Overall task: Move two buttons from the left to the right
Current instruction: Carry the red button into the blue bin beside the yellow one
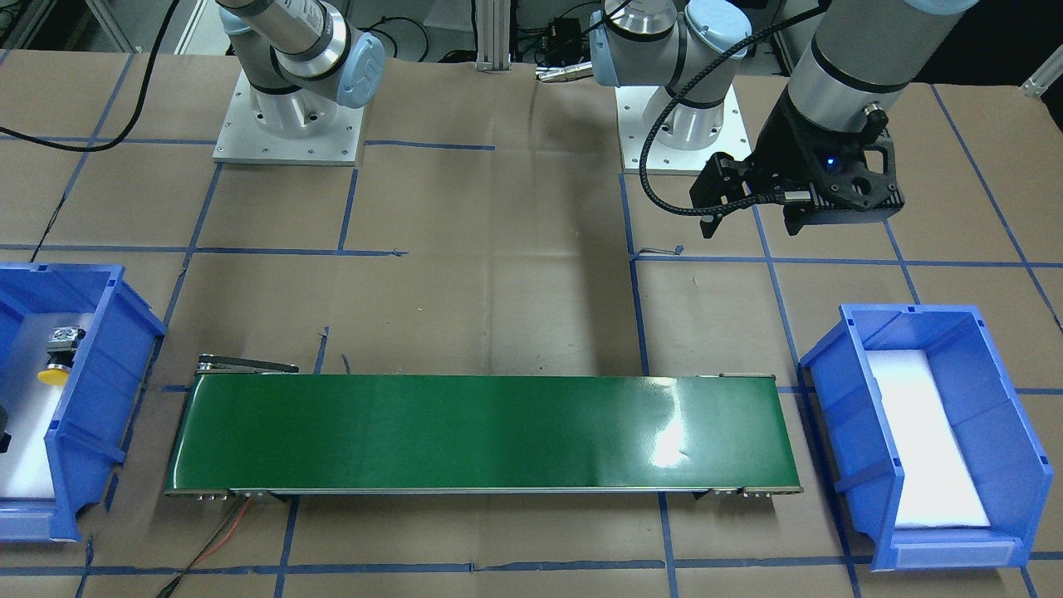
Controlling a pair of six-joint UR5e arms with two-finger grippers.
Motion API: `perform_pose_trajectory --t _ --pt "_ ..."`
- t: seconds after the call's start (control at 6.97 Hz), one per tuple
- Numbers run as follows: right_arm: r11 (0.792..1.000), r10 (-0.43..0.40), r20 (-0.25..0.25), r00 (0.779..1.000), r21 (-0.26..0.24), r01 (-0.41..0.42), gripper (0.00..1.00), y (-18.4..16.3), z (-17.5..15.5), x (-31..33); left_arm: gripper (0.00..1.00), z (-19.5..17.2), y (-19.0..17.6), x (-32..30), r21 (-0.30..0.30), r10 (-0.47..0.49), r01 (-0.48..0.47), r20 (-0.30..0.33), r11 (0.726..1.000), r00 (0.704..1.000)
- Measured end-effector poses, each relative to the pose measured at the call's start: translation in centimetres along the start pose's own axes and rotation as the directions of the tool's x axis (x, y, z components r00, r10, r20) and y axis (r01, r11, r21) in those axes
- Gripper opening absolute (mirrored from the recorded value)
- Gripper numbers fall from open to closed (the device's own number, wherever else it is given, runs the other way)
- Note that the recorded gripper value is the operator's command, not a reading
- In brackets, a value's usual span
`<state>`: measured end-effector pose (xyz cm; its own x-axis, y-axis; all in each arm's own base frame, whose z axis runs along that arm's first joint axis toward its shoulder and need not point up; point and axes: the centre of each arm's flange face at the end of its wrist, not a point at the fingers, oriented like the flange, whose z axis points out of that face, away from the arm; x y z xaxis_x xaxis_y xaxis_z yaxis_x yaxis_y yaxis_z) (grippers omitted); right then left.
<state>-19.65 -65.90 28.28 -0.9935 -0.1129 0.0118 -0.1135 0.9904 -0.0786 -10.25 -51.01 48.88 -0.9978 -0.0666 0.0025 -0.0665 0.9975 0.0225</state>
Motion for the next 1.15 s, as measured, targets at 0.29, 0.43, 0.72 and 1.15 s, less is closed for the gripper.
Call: perform_pose_trajectory --t 0.29,0.43,0.72,1.15 --pt "1.000 0.002 -0.008 1.000 0.005 -0.002 0.04 1.1 2.9 -0.5 1.00 0.0 0.0 0.0 0.000 0.000 0.000 0.000 1.000 1.000" --pt "1.000 0.006 -0.005 1.000 -0.003 -0.006 0.05 1.6 3.8 -0.6 1.00 0.0 0.0 0.0 0.000 0.000 0.000 0.000 1.000 1.000" --pt "0.999 0.019 0.009 1.000 -0.032 -0.019 0.16 2.8 5.6 -0.7 1.00 0.0 0.0 0.0 0.000 0.000 0.000 0.000 1.000 1.000" --pt "0.998 0.034 0.005 0.999 -0.052 -0.033 0.87 3.7 6.1 -0.4 1.00 0.0 0.0 0.0 0.000 0.000 0.000 0.000 1.000 1.000"
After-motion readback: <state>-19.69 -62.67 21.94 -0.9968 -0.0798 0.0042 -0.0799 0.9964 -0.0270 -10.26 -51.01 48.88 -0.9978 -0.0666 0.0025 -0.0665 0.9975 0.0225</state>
